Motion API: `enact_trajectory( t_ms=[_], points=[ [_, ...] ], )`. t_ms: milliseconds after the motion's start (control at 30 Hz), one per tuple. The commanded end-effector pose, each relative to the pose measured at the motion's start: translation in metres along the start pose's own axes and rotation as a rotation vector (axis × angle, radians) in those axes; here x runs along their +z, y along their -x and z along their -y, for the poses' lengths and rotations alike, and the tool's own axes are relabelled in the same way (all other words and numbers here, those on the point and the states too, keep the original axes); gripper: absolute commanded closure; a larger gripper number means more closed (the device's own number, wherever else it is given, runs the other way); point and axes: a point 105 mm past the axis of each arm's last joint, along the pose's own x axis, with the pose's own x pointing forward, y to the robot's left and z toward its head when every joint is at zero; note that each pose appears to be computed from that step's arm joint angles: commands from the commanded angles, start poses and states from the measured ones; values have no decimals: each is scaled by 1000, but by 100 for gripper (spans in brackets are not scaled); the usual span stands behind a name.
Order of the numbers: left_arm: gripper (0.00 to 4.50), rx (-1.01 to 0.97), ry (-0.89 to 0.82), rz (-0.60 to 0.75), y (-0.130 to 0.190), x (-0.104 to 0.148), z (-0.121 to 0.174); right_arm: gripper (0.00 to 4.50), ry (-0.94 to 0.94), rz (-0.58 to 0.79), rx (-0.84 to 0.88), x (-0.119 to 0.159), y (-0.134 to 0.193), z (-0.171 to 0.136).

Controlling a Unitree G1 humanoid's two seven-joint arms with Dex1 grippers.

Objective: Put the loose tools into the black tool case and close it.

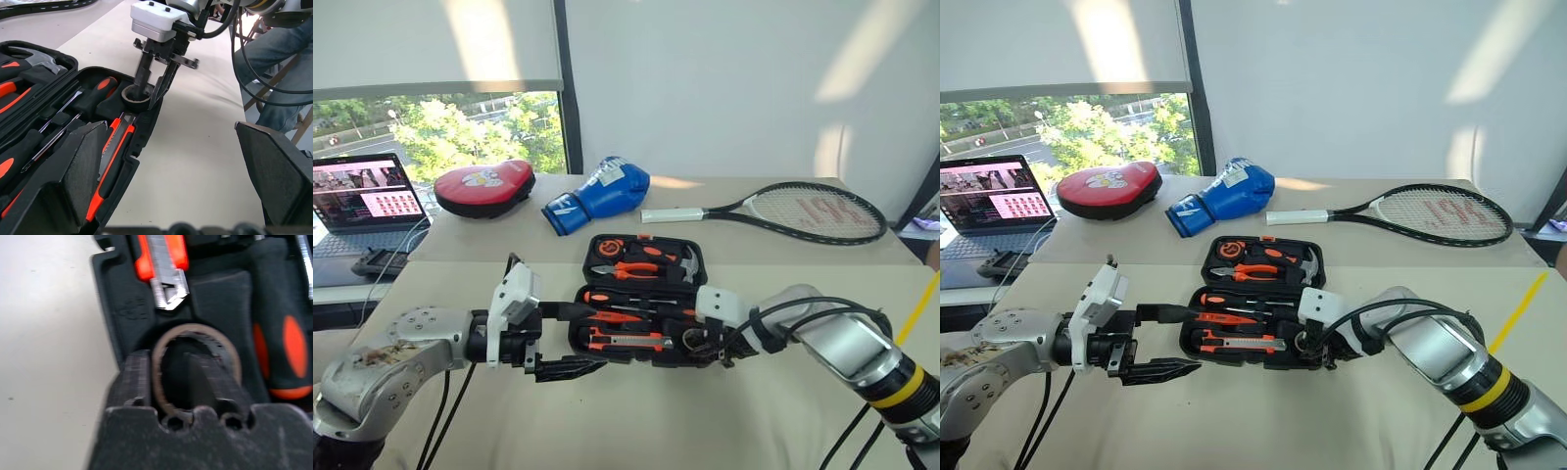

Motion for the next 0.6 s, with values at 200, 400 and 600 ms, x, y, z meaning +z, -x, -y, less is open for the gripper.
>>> enact_trajectory(
  t_ms=[200, 400, 600],
  points=[
    [0, 87, 45, 55, 4, -1, -13, 206, -186, 394, -12, 47, 36, 0],
    [0, 326, 156, 156, 5, -1, -57, 206, -321, 465, -338, 38, 51, 41],
    [0, 775, 331, 18, -9, -12, -145, 206, -492, 329, -695, 19, 52, 112]
  ],
)
